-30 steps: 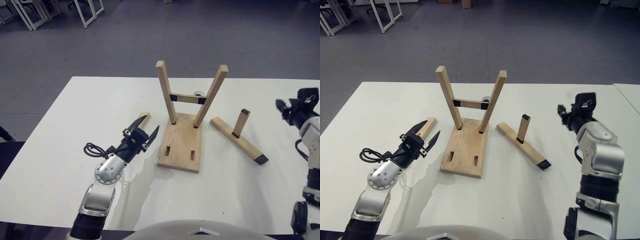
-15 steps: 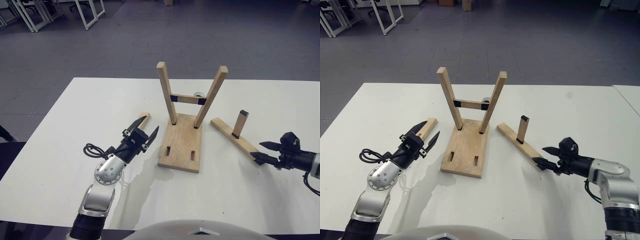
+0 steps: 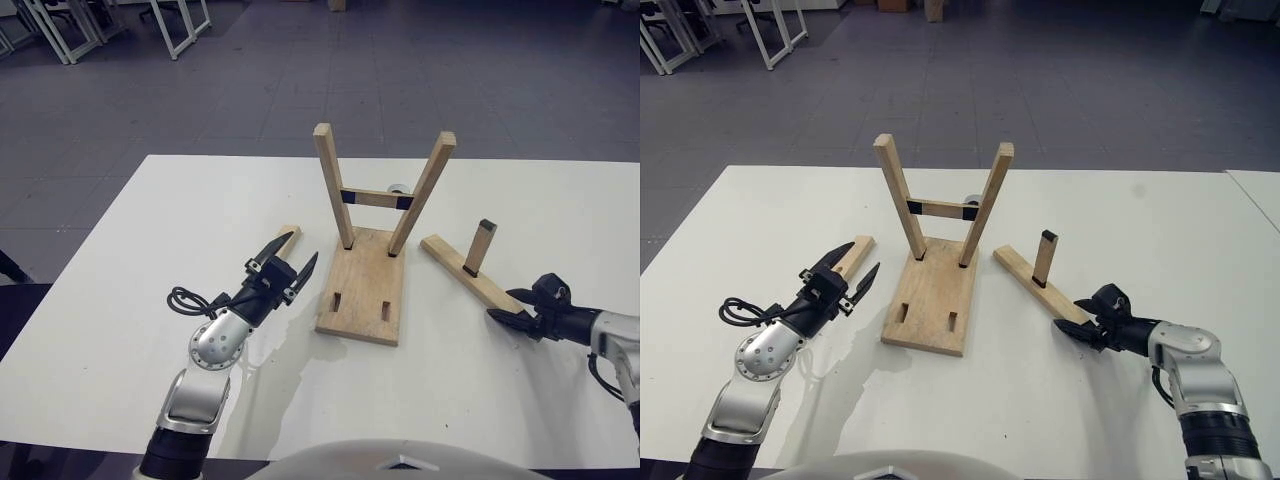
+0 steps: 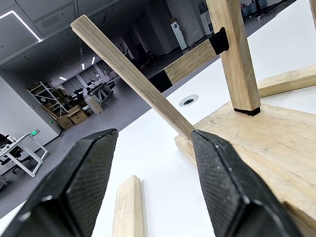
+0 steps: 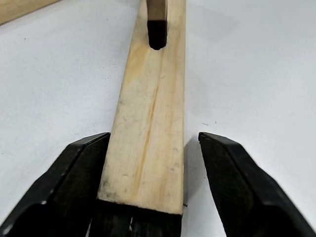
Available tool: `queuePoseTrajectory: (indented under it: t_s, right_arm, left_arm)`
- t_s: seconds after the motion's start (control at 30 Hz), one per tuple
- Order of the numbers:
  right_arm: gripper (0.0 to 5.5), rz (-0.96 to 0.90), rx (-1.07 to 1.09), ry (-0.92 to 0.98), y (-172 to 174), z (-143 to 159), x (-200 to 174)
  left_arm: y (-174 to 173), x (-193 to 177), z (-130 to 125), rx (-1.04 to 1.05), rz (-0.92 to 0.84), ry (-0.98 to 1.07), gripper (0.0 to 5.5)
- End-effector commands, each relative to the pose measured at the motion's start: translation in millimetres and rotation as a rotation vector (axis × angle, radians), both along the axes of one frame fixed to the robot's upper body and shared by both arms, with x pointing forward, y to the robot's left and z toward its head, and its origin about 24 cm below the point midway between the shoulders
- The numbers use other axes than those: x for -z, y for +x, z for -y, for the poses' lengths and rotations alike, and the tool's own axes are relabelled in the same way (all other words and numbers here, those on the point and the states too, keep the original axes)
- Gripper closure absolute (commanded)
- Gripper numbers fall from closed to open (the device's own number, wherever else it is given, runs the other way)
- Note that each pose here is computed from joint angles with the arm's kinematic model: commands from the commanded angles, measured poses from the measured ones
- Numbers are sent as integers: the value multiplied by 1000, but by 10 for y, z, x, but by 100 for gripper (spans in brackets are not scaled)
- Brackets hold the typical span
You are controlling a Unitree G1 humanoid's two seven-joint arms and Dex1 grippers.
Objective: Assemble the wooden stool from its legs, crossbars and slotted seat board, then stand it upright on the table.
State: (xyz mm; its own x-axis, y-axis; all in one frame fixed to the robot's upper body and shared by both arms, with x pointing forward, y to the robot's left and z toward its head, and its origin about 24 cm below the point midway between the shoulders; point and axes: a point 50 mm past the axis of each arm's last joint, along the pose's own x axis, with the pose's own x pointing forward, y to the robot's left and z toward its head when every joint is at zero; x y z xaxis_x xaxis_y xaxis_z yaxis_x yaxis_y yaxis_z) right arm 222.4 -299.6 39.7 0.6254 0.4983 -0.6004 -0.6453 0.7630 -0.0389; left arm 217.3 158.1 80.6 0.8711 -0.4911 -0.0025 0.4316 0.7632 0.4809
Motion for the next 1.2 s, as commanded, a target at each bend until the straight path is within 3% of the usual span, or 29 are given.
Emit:
queuePoseTrajectory:
  t_s: [0.03,0.1,0.2,0.43,0.5,0.63,0.73,0.9,1.07,1.2]
  right_arm:
    - [303,28,8,-57,13,-77,69]
    - [340,51,23,-48,13,-152,91]
    - [342,147,89,-20,113,-232,16]
    - [342,497,266,317,659,-450,-857]
    - [342,562,262,456,765,-538,-1189]
    - [343,603,170,682,792,-676,-1713]
    - [343,557,17,800,725,-826,-1962]
    - [343,406,-233,886,604,-1121,-2014]
    - [343,174,-487,947,463,-1341,-1902]
    - [343,73,-611,981,434,-1430,-1886]
  left_arm:
    - [28,-7,-17,-3,6,11,276]
    - [33,-10,-17,-3,7,11,276]
    - [46,-19,-26,-4,10,12,276]
    - [105,-103,-61,-19,35,-32,276]
    - [140,-201,-67,-26,32,-135,276]
    - [224,-601,-70,14,-29,-571,276]
    - [180,-896,62,199,-163,-849,256]
    - [104,-1228,231,435,-348,-1085,186]
    - [77,-1389,290,580,-497,-1168,92]
    - [70,-1360,322,614,-590,-1191,47]
